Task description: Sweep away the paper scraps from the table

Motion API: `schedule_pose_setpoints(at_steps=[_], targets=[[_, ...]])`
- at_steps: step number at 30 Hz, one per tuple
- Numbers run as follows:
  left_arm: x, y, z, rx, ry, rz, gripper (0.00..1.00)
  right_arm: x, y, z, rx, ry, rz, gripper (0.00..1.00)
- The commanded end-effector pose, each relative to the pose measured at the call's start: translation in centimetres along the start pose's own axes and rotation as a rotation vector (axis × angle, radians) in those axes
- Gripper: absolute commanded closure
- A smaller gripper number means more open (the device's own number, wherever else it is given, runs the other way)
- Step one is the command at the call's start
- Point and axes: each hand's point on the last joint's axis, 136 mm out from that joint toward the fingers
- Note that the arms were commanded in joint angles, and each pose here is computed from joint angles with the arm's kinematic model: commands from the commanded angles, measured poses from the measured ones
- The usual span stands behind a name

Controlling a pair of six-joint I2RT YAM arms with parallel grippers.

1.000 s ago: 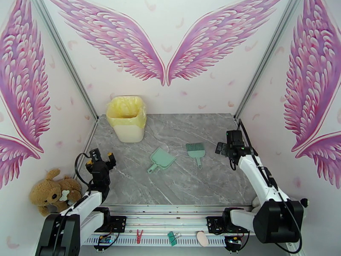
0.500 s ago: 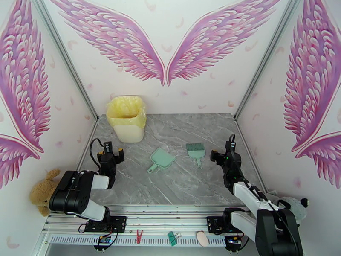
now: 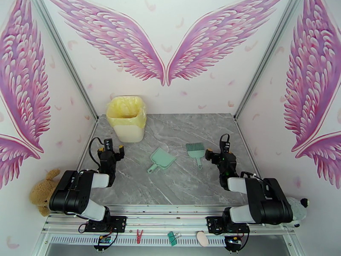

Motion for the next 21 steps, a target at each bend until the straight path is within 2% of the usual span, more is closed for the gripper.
schedule_pose_setpoints(at_steps=[1, 3, 6, 21], targets=[[-0.40, -0.42, -0.85, 0.003, -0.014, 0.015, 0.01, -0.88, 2.88, -2.95, 0.106, -0.147, -0.120, 0.01], [-0.39, -0.44, -0.83, 0.003, -0.013, 0.017, 0.01, -1.69, 3.19, -2.63, 0.118, -0.060, -0.136, 0.01], [-0.40, -0.43, -0.83, 0.004, -0.012, 0.018, 0.01, -1.87, 2.50, -2.42, 0.106, -0.046, -0.092, 0.01], [-0.68, -0.44, -0.77, 0.020, 0.009, 0.050, 0.01, -1.85, 2.51, -2.49, 0.106, -0.056, -0.088, 0.01]])
Point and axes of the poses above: each hand's point on the last joint's axis, 136 mm out from that joint toward the fingers, its own x axis back along the fingers, its own y axis along the line the jaws close on, z = x × y, and after that the axes turned 14 degrees about x, right-handed
